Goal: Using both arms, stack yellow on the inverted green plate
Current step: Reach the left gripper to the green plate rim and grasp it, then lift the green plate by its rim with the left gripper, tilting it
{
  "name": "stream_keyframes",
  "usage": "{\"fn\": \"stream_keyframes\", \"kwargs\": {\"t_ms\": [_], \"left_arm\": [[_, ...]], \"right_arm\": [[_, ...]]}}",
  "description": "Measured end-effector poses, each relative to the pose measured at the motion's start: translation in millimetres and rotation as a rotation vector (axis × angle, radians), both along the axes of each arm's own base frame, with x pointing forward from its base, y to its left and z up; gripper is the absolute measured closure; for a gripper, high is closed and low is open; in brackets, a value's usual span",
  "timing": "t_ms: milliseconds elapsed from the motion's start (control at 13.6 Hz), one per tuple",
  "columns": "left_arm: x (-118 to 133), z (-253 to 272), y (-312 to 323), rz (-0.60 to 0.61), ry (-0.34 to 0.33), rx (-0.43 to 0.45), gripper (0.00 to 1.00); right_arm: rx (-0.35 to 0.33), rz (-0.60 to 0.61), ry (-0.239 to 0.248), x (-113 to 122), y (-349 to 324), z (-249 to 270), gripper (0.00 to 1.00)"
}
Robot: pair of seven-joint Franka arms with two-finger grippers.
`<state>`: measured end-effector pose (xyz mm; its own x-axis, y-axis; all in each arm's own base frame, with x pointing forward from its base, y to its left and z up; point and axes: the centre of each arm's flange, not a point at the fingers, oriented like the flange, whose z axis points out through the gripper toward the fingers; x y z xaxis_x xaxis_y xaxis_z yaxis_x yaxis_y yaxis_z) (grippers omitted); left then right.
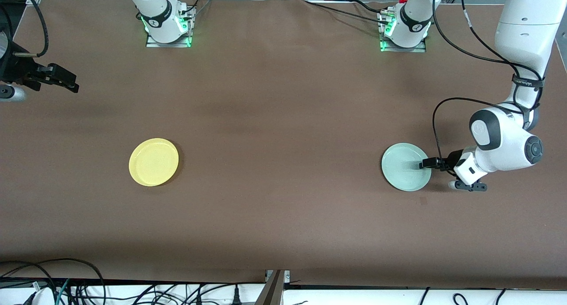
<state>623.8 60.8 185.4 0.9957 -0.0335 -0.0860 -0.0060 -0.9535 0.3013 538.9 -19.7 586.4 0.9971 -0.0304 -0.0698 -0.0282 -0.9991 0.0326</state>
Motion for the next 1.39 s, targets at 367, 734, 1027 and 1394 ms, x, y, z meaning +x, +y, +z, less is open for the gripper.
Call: {"fn": "stream_keyframes", "kwargs": {"t_ms": [367, 734, 1027, 1394], "left_arm": [[-4.2, 0.5, 0.4, 0.002, -0.01, -0.006, 0.19], [-5.3, 1.4, 0.1, -0.005, -0.012, -0.007, 0.52], [-7.6, -1.0, -0.2, -0.007, -0.007, -0.008, 0.49], [-9.7, -3.5, -0.2, -0.016, -0.008, -0.007, 0.51]], "right_arm": [[0.0, 0.0, 0.0, 0.0, 0.0, 0.0, 0.0], [0.0, 0.0, 0.0, 0.0, 0.0, 0.0, 0.0], [0.0, 0.0, 0.0, 0.0, 0.0, 0.0, 0.0], [0.0, 0.0, 0.0, 0.0, 0.0, 0.0, 0.0]]}}
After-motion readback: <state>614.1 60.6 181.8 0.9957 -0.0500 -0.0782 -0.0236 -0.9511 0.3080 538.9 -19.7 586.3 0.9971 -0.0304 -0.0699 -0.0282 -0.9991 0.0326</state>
